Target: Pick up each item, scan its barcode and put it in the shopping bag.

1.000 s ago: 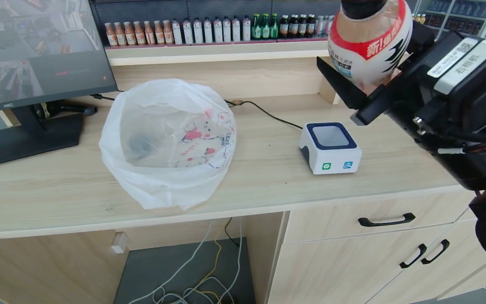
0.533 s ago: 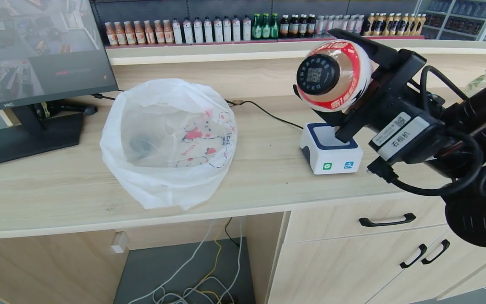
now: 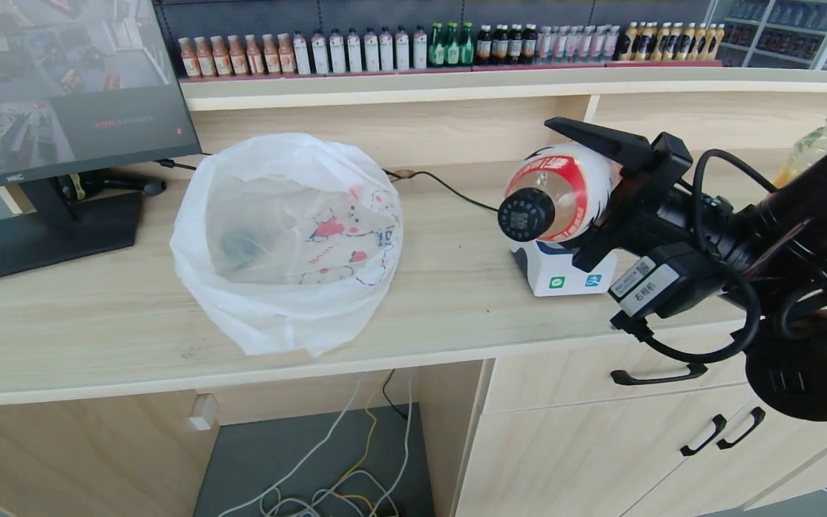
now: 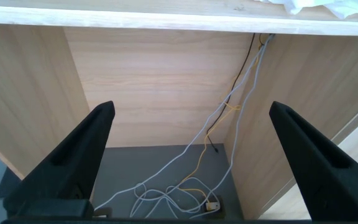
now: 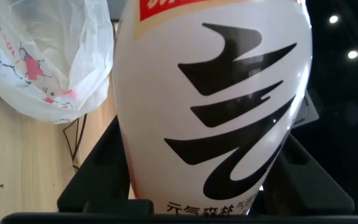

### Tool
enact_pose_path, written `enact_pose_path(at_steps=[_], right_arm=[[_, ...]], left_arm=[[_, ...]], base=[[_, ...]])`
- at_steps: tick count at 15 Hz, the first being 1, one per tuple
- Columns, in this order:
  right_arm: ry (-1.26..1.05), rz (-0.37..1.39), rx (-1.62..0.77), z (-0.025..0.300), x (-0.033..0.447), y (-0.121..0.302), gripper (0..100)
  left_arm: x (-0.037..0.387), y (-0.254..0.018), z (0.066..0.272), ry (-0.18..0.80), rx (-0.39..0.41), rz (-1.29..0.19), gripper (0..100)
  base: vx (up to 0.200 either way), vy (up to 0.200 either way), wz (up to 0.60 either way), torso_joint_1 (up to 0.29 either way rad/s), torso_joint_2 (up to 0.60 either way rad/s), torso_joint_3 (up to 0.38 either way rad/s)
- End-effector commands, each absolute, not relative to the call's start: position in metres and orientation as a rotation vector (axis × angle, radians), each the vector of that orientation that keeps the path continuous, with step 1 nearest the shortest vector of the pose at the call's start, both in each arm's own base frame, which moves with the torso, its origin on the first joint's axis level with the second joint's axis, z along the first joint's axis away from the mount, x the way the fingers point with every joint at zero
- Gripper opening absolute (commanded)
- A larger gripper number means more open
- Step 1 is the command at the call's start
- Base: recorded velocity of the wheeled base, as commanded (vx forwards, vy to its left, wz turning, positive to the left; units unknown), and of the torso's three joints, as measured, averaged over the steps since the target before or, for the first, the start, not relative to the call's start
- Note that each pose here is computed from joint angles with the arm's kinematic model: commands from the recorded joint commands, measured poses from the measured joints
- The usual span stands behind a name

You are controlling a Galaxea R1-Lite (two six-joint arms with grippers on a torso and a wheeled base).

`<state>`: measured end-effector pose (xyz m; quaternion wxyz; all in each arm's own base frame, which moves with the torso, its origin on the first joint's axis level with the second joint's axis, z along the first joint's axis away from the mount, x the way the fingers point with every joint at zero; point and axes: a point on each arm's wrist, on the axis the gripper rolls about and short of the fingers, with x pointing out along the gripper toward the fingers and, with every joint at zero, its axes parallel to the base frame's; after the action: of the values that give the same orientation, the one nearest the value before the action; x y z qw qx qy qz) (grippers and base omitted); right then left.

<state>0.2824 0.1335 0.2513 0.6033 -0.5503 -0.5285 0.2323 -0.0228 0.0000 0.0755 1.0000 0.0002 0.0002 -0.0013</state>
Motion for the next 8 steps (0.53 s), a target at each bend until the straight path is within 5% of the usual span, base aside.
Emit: enact_pose_path(at_steps=[1,8], right_arm=[[-1.184,0.530,-1.296,0.245,0.290,0.124,0],[-1.122,0.548,-1.328,0.217,0.317,0.121,0]], left_arm=[[-0.023,0.000,0.075,0.000,0.000,-0.003,100],[-0.023,0.000,0.075,0.000,0.000,-0.003,100]], base=[[0.000,0.000,0.00,0.000,0.00,0.000],[0.000,0.000,0.00,0.000,0.00,0.000]])
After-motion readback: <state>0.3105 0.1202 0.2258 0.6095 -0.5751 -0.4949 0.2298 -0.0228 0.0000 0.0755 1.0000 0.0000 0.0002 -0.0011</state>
